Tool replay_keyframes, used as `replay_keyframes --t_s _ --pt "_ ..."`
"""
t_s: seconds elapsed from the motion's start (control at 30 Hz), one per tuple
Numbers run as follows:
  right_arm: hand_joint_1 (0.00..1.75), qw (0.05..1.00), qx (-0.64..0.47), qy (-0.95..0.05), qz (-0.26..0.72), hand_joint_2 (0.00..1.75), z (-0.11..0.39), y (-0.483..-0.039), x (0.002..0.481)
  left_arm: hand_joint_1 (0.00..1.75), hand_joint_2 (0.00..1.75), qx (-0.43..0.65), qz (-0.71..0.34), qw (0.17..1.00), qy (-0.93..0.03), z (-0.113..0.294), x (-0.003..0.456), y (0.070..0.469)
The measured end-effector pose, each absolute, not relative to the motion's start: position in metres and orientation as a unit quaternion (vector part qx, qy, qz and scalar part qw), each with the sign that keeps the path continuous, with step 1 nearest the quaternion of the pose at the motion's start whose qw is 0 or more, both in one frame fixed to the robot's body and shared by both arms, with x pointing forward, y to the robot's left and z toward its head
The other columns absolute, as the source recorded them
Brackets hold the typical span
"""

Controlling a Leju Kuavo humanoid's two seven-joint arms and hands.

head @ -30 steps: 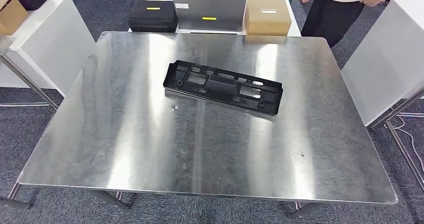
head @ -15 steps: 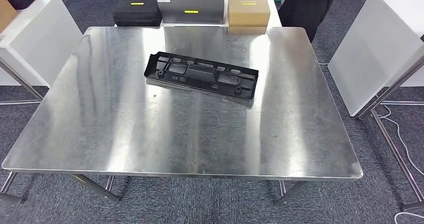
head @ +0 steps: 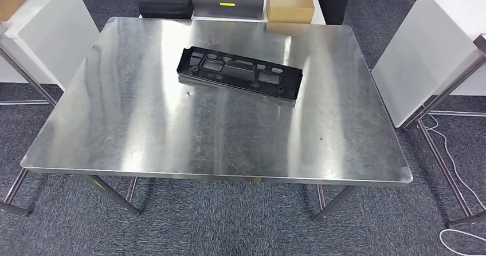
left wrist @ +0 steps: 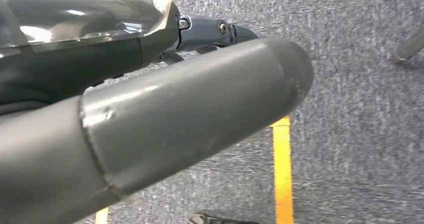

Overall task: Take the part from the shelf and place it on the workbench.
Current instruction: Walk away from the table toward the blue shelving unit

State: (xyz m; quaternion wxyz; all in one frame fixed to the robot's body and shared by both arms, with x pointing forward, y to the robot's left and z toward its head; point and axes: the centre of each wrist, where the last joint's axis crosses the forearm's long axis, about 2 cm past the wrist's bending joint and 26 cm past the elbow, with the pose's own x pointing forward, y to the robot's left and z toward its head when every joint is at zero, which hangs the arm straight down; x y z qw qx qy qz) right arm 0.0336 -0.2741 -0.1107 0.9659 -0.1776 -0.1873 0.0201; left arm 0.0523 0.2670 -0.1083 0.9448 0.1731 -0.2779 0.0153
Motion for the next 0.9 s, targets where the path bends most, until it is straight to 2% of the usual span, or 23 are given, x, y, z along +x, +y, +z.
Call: replay_keyframes --t_s 0.9 --pt "0.00 0.967 -0.181 -0.179 0.026 0.00 -0.1102 -0.2745 0.0387 0.00 0.00 0.170 0.017 0.945 -0.278 -0.1073 0.0588 0.2647"
